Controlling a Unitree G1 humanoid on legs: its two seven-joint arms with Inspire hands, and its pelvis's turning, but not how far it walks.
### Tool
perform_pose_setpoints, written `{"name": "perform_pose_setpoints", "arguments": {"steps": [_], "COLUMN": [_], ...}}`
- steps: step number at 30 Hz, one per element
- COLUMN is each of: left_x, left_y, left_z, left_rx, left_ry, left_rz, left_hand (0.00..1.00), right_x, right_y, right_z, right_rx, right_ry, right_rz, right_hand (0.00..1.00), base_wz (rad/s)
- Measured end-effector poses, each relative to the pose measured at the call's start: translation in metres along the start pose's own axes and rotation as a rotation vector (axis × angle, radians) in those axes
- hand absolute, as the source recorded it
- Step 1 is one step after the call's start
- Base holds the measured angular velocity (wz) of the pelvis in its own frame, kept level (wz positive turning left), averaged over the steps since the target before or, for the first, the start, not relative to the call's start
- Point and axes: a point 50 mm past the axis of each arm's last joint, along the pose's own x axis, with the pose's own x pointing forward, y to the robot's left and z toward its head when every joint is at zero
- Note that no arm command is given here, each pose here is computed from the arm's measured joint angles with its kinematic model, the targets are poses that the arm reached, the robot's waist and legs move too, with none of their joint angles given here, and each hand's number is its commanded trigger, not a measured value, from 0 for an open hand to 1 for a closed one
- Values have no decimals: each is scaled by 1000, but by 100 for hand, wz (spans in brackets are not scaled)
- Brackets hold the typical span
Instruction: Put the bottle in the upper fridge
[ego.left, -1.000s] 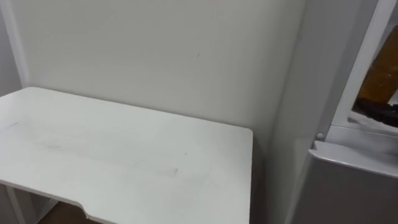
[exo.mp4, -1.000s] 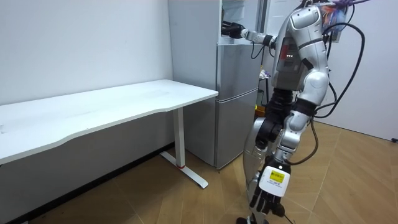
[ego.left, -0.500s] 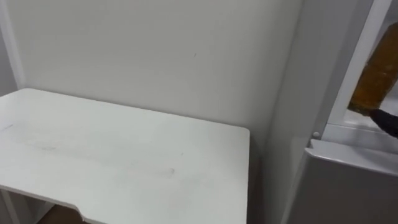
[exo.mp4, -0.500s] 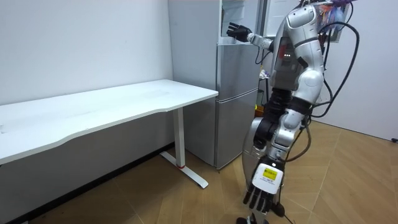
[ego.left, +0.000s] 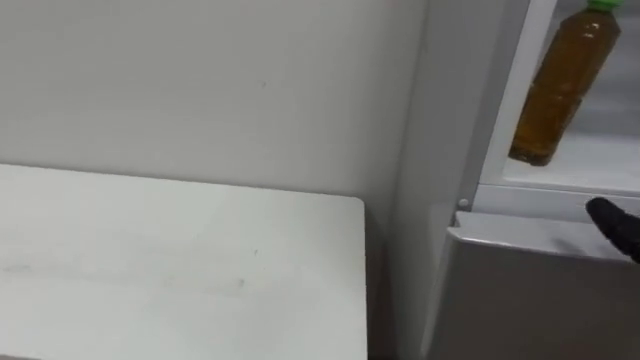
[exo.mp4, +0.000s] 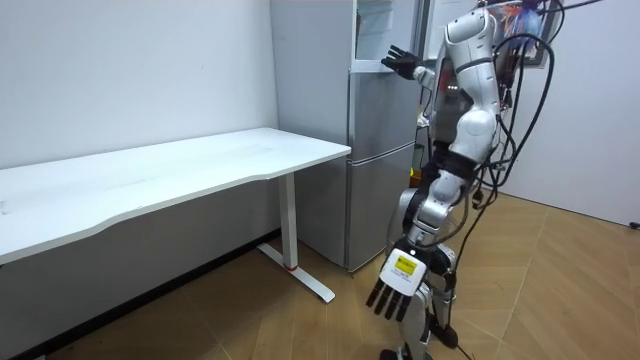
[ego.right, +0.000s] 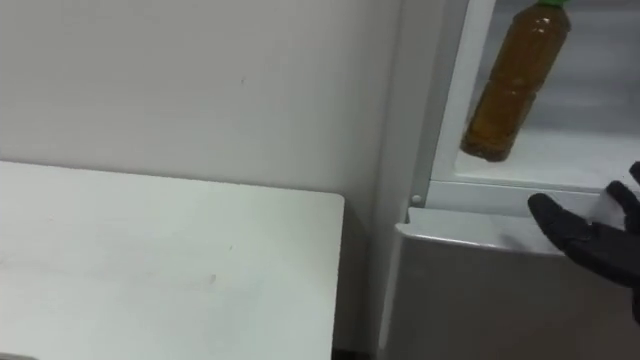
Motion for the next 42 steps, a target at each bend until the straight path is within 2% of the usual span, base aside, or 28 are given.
{"name": "perform_pose_setpoints", "arguments": {"steps": [3, 7, 14, 24, 29, 33, 35, 40, 42], "left_x": [0, 4, 5, 5, 4, 2, 1, 1, 0], "left_y": [-3, -6, -15, -19, -26, -28, -28, -32, -37], "left_z": [1, 9, 18, 22, 18, 10, 6, 3, 1], "left_rx": [-1, 17, 21, 43, 98, 110, 107, 109, 104], "left_ry": [-9, -18, -51, -78, -71, -54, -41, -36, -28], "left_rz": [-5, -10, 10, 23, -6, -14, -14, -25, -35], "left_hand": [0, 0, 0, 0, 0, 0, 0, 0, 0], "right_x": [-8, -21, -61, -98, -139, -167, -190, -231, -258], "right_y": [-3, -14, -50, -73, -92, -100, -108, -113, -118], "right_z": [-1, -6, -45, -72, -109, -131, -143, -157, -164], "right_rx": [-3, -64, -183, -222, -280, -291, -278, -213, -230], "right_ry": [-7, -21, 189, 343, 559, 716, 823, 994, 1103], "right_rz": [-26, -140, -368, -625, -776, -832, -885, -952, -977], "right_hand": [0, 0, 0, 0, 0, 0, 0, 0, 0], "base_wz": [-13, -13, -9, -11, 0, 1, 2, 1, -4]}}
